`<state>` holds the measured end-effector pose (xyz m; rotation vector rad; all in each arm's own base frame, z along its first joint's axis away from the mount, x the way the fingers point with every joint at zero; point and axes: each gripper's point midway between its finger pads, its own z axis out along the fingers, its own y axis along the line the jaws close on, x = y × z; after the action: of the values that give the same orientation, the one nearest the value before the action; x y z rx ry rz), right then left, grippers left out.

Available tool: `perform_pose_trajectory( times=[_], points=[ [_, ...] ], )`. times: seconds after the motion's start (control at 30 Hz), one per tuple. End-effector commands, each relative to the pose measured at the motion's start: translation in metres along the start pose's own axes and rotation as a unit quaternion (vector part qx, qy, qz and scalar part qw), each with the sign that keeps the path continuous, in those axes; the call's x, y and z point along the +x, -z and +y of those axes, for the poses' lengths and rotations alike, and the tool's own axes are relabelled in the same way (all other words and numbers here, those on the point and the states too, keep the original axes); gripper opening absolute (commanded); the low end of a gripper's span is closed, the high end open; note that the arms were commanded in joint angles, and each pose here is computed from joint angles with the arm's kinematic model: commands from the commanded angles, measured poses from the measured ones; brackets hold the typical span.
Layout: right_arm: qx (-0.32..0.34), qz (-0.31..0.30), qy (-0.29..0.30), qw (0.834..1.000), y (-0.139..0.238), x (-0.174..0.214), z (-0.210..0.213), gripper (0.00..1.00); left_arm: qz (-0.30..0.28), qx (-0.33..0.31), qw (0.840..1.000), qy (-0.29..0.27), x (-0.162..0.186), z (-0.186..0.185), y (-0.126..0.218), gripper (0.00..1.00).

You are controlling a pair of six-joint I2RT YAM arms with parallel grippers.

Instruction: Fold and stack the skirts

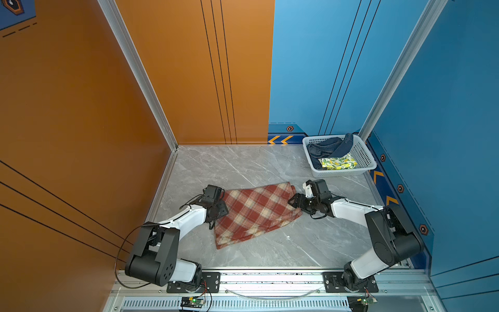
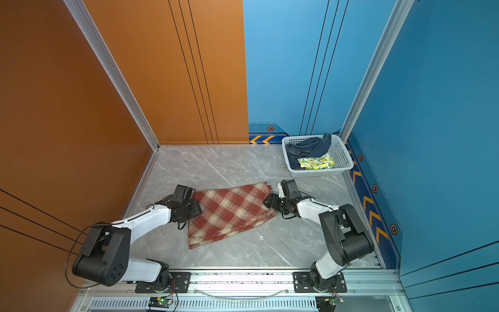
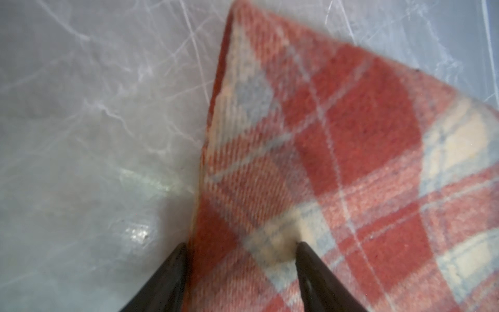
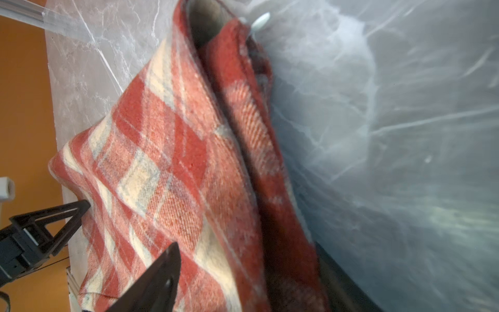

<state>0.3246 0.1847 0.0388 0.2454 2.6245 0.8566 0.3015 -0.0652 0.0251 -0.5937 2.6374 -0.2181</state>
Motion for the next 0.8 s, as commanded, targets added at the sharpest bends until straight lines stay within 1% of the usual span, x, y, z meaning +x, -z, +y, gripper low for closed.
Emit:
perform_pose_trajectory(
  times=[0.0, 0.07, 0.17, 0.23, 0.27, 0.37, 0.53, 0.6, 0.63, 0.7, 0.77],
  points=[
    [0.011, 0.039, -0.018, 0.999, -0.013, 0.026, -0.013, 0.57, 0.083, -0.011, 0.997, -0.004, 0.041, 0.009, -0.02, 0.52],
    [0.007, 0.034, -0.02, 0.999, -0.014, 0.023, -0.012, 0.38, 0.088, -0.011, 0.996, -0.01, 0.042, 0.006, -0.025, 0.45],
    [0.009, 0.012, -0.015, 1.0, -0.007, 0.01, -0.009, 0.12, 0.095, -0.011, 0.995, -0.019, 0.045, 0.001, -0.032, 0.32],
    [0.022, -0.004, -0.004, 1.0, 0.001, 0.0, -0.008, 0.03, 0.098, -0.009, 0.995, -0.026, 0.046, -0.003, -0.036, 0.24],
    [0.033, -0.015, 0.006, 0.999, 0.008, -0.006, -0.007, 0.0, 0.1, -0.008, 0.994, -0.032, 0.046, -0.006, -0.038, 0.22],
    [0.057, -0.034, 0.03, 0.997, 0.023, -0.02, -0.004, 0.0, 0.103, -0.003, 0.993, -0.051, 0.047, -0.02, -0.043, 0.18],
    [0.109, -0.06, 0.075, 0.989, 0.057, -0.035, 0.002, 0.0, 0.11, 0.019, 0.991, -0.07, 0.051, -0.049, -0.054, 0.18],
    [0.135, -0.07, 0.104, 0.983, 0.073, -0.041, 0.008, 0.0, 0.12, 0.024, 0.99, -0.076, 0.057, -0.058, -0.058, 0.17],
    [0.147, -0.075, 0.118, 0.979, 0.08, -0.043, 0.011, 0.0, 0.111, 0.039, 0.99, -0.079, 0.053, -0.069, -0.061, 0.18],
    [0.167, -0.087, 0.157, 0.97, 0.092, -0.047, 0.027, 0.0, 0.114, 0.049, 0.989, -0.085, 0.057, -0.08, -0.065, 0.18],
    [0.171, -0.092, 0.188, 0.963, 0.098, -0.047, 0.047, 0.0, 0.117, 0.06, 0.988, -0.083, 0.06, -0.086, -0.069, 0.18]
  ],
)
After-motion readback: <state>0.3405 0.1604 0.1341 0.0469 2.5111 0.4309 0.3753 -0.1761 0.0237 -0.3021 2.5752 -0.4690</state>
